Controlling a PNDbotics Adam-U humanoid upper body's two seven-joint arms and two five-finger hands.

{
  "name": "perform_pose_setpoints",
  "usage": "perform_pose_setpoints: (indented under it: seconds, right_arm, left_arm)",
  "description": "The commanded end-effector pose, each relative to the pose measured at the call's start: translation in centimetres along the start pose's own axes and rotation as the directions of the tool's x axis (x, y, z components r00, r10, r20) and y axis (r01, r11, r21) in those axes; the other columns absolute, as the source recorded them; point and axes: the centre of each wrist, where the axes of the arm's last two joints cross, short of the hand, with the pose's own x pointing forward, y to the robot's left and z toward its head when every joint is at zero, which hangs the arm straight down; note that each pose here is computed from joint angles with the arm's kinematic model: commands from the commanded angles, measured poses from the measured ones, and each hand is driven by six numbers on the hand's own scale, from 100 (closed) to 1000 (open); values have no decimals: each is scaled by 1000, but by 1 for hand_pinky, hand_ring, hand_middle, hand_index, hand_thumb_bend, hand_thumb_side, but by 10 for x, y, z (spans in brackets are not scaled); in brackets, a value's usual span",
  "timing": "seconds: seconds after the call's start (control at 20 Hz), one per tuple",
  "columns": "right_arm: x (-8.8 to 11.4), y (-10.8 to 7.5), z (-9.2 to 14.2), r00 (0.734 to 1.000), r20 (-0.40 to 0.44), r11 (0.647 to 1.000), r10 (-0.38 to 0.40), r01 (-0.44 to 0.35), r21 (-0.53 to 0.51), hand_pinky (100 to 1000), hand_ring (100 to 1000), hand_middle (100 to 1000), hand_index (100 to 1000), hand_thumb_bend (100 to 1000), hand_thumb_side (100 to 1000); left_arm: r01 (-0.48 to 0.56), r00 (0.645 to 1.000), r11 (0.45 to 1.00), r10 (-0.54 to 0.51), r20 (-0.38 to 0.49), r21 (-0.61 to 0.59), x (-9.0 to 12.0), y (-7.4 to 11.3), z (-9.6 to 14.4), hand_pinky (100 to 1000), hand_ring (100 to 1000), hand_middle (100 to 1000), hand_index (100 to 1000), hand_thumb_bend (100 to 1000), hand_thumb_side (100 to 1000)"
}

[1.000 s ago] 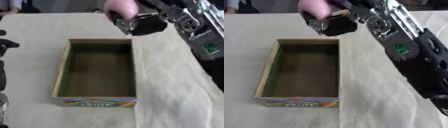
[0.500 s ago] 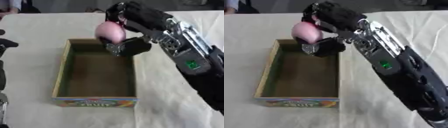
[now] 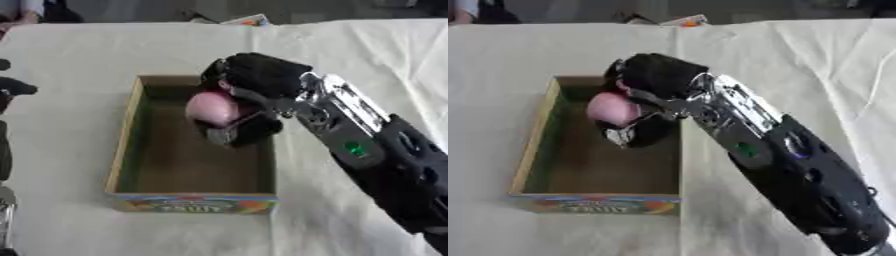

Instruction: Pick up objects on the table and place them in the box.

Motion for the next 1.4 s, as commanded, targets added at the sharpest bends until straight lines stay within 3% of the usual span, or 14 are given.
perform_pose_setpoints:
  seconds: [0.05, 0.6, 0.85, 0.9, 0.95, 1.05, 1.1, 1.15, 1.2, 1.3, 1.4]
  right_arm:
    - [-1, -1, -3, 999, 15, 999, 33, -34, 38, 517, 633, 528, 647, 100, 645]
    - [-10, 17, -12, 995, 49, 968, 92, -101, 229, 579, 722, 628, 735, 100, 610]
    - [-12, 17, -12, 993, 57, 960, 104, -115, 256, 579, 722, 628, 735, 100, 610]
    - [-12, 18, -12, 993, 57, 958, 106, -117, 260, 642, 794, 743, 815, 149, 541]
    - [-13, 19, -12, 992, 58, 952, 112, -124, 278, 642, 794, 743, 815, 149, 541]
    - [-15, 20, -14, 990, 57, 939, 128, -140, 313, 665, 820, 775, 833, 338, 490]
    - [-15, 19, -15, 989, 57, 934, 136, -147, 326, 669, 826, 782, 839, 398, 470]
    - [-16, 17, -16, 988, 57, 930, 140, -151, 336, 669, 826, 782, 839, 398, 470]
    - [-16, 13, -16, 988, 56, 927, 147, -157, 342, 680, 838, 798, 846, 522, 446]
    - [-15, 5, -16, 986, 53, 922, 157, -165, 350, 687, 845, 810, 853, 654, 428]
    - [-14, -6, -15, 985, 46, 921, 168, -173, 349, 693, 851, 817, 854, 720, 439]
  left_arm:
    - [0, 1000, 1000, 1, 23, -11, 6, -1, -3, 557, 480, 574, 718, 100, 922]
    - [-2, 1000, 1000, 2, 21, -14, 5, -1, -3, 558, 480, 575, 718, 100, 924]
    - [-2, 1000, 1000, 2, 21, -14, 5, -1, -3, 558, 480, 575, 718, 100, 924]
    - [-2, 1000, 1000, 2, 20, -14, 5, -1, -3, 557, 480, 575, 718, 100, 926]
    - [-2, 1000, 1000, 3, 19, -14, 5, -1, -3, 557, 480, 575, 718, 100, 926]
    - [-3, 1000, 1000, 4, 16, -15, 5, -1, -3, 558, 480, 575, 718, 100, 927]
    - [-4, 1000, 1000, 4, 14, -16, 4, -1, -3, 558, 480, 575, 718, 100, 927]
    - [-4, 1000, 1000, 4, 14, -16, 4, -1, -2, 558, 480, 575, 718, 100, 927]
    - [-5, 1000, 1000, 5, 13, -16, 4, -1, -2, 558, 481, 575, 717, 100, 927]
    - [-5, 1000, 1000, 5, 13, -16, 4, -1, -2, 558, 481, 575, 717, 100, 926]
    - [-6, 1000, 1000, 6, 11, -16, 4, -1, -2, 558, 481, 576, 717, 100, 926]
